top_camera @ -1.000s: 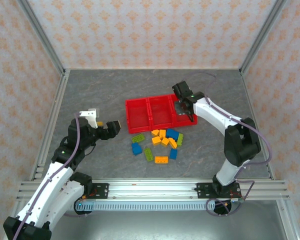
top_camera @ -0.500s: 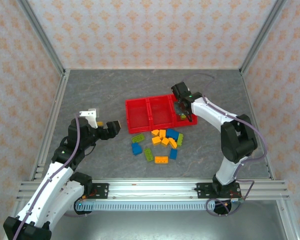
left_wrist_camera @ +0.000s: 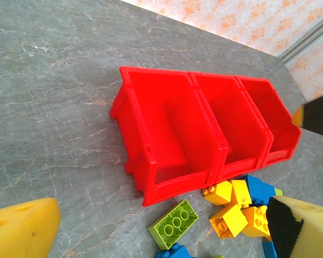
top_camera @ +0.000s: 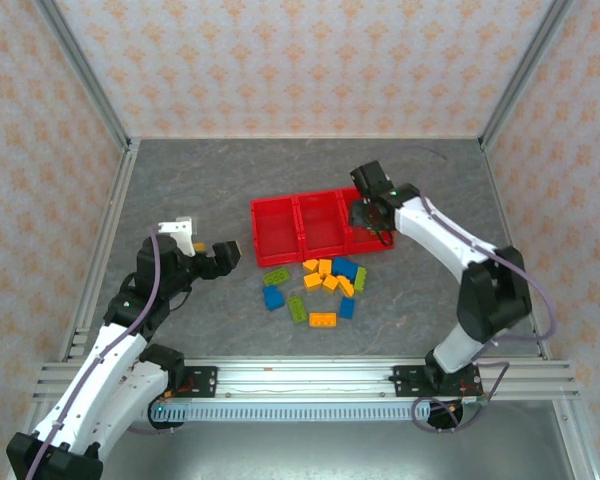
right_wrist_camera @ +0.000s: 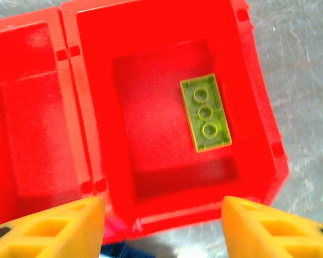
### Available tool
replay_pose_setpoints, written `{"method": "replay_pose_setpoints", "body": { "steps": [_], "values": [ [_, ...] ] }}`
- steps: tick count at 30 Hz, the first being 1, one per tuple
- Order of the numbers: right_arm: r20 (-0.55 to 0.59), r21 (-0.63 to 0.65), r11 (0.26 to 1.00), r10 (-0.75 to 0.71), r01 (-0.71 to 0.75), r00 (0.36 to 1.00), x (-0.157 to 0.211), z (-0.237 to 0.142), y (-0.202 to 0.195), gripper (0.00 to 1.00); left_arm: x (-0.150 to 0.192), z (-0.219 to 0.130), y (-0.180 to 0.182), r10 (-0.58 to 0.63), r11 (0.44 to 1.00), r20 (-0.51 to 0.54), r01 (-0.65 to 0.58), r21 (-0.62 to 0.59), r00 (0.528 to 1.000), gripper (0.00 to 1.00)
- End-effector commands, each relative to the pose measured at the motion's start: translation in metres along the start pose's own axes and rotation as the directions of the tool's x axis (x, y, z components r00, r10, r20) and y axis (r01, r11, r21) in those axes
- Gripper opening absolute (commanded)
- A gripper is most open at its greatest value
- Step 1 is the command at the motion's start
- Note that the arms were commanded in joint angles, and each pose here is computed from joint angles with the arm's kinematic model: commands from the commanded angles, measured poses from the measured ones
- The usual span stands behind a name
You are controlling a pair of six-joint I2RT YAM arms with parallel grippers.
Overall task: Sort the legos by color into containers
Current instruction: Place the lego in the container, then move the lego to the center of the table.
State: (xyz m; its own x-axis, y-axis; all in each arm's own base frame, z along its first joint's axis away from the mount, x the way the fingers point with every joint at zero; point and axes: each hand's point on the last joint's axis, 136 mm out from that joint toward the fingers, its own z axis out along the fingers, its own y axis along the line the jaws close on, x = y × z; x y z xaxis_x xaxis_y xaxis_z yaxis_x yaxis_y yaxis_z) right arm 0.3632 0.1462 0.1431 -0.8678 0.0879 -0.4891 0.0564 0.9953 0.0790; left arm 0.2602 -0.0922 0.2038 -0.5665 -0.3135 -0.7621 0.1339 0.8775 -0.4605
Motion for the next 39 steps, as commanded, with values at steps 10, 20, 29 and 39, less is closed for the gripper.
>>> {"method": "replay_pose_setpoints", "body": {
  "steps": [10,20,29,39],
  "values": [
    [-0.179,-0.082,0.988,0.112,-0.128,0.978,0.111,-0.009,-0.004,0.75,-0.003,-0.001,-0.005,0.010,1.000,0.025,-0.010,0.024,1.000,0.99],
    [-0.226,-0.045,0.994,0.091,-0.104,0.970,0.141,0.010,-0.008,0.74,-0.006,-0.002,0.003,0.002,1.000,0.043,-0.001,-0.019,0.999,0.99],
    [-0.240,-0.082,0.991,0.083,-0.105,0.967,0.147,0.021,0.000,0.69,0.001,0.005,0.000,0.001,1.000,0.005,-0.001,0.000,1.000,0.99],
    [-0.260,-0.002,0.998,0.064,-0.067,0.964,0.157,0.032,-0.014,0.62,0.003,0.008,0.001,-0.002,1.000,-0.010,0.002,-0.003,1.000,0.99]
  ]
}}
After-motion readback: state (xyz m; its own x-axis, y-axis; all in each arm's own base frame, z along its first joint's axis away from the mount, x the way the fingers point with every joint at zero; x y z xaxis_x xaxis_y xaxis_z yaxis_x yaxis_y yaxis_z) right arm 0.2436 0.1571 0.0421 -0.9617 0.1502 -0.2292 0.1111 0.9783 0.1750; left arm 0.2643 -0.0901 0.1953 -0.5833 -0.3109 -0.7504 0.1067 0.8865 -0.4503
